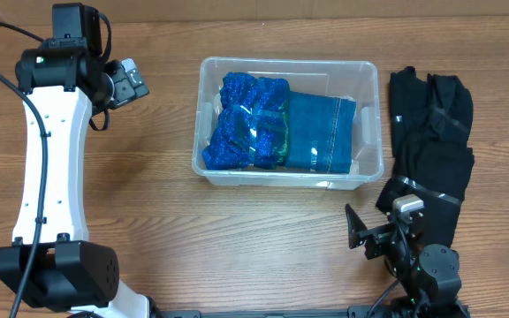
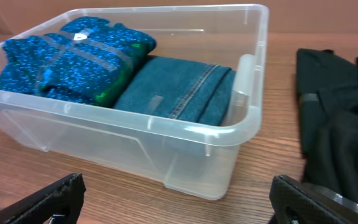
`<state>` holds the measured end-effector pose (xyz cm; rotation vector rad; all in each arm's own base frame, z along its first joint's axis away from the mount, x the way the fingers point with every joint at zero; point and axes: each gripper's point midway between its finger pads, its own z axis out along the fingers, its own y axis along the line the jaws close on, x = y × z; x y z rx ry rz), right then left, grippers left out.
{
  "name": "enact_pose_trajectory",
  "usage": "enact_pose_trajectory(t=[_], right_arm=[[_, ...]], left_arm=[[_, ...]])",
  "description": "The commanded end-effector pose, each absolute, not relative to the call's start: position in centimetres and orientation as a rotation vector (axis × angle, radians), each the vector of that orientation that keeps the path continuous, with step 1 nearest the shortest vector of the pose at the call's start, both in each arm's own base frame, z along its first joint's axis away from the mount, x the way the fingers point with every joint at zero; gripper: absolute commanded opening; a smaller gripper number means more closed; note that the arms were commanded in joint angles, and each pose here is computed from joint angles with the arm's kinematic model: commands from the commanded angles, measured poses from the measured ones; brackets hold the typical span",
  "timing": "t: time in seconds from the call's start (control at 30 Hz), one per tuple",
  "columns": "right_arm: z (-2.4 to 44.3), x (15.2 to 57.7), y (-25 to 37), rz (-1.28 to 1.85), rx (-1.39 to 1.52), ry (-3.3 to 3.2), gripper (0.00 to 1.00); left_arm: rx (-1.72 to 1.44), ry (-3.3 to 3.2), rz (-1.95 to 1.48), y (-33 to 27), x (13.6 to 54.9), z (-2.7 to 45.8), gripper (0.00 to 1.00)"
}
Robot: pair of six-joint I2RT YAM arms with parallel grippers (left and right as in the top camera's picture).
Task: Pack container
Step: 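Grasp the top black garment with the right gripper and place it in the bin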
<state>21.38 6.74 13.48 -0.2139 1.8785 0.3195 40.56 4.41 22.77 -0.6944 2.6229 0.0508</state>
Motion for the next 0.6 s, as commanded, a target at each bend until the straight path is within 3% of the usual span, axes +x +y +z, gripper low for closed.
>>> enact_pose_trajectory(t=[0.0,0.13,0.27,0.43,0.57], right_arm=[[14.8,21.1,8.2,0.420,-0.256,1.820,1.00],[21.5,20.1,9.1,0.550,-0.219,1.701,1.00],[24.2,22.0,6.9,0.456,-0.012,1.972,1.00],[28.4,24.6,8.7,0.522,0.003,2.356,1.00],[28.2,27.9,1.9,0.437,0.402,2.403,1.00]], left_arm=[[-0.671,2.619,0.085,4.7,40.6,23.0,1.00],[-0.670,2.619,0.082,4.7,40.6,23.0,1.00],[-0.670,2.619,0.082,4.7,40.6,23.0,1.00],[-0.670,2.619,0.082,4.7,40.6,23.0,1.00],[-0.670,2.619,0.082,4.7,40.6,23.0,1.00]])
